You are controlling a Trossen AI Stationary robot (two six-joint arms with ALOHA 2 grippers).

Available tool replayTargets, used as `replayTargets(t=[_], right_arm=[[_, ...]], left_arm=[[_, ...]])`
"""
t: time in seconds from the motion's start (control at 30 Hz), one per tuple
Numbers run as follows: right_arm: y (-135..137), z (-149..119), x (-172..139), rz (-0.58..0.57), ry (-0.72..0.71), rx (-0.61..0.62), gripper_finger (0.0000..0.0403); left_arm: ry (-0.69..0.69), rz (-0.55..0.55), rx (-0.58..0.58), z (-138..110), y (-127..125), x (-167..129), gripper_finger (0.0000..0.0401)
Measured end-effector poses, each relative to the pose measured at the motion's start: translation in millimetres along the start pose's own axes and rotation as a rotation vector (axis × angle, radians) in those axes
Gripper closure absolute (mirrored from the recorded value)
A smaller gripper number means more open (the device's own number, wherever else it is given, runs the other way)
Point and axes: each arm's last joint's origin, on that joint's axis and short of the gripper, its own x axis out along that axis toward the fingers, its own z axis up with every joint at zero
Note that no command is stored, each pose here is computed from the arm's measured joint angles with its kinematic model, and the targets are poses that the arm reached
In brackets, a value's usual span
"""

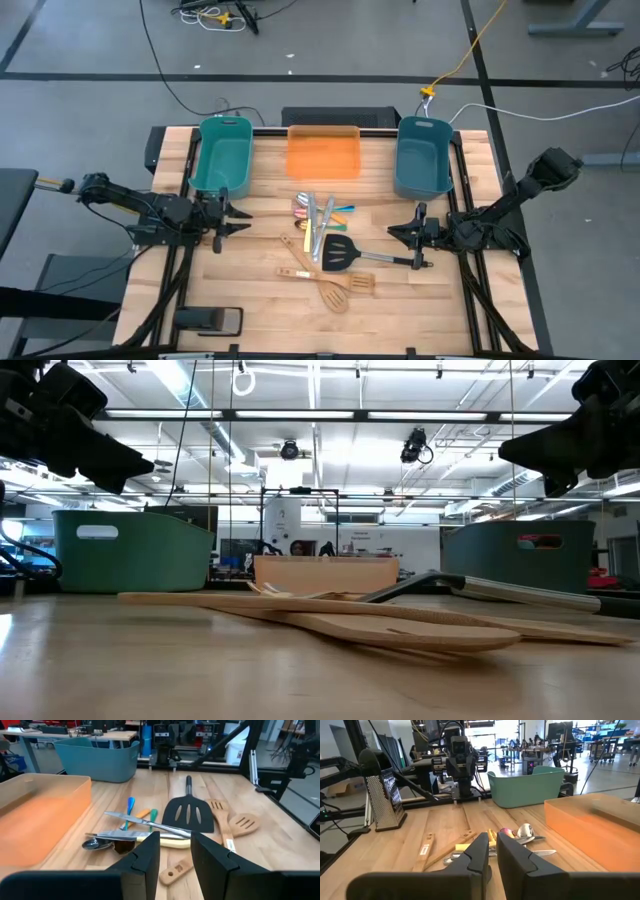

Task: Pick & Place Kitchen Items
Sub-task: Put the black spatula into the blue bin

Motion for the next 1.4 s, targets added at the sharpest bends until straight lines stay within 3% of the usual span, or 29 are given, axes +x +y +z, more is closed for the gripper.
replayTargets(t=[0.8, 1.23, 1.4], right_arm=[[0.0, 0.0, 0.0, 0.0, 0.0, 0.0, 0.0353], [0.3, 3.7, -0.1, 0.002, -0.029, 0.03, 0.0353], [0.5, 10.5, -0.5, 0.008, -0.084, 0.086, 0.0353]], left_arm=[[-0.006, -0.001, -0.003, 0.2, -0.1, 0.2, 0.0286], [-0.142, -0.03, -0.077, 13.9, -1.9, -0.5, 0.0286], [-0.171, 0.027, -0.065, 17.0, -1.2, 1.4, 0.0286]])
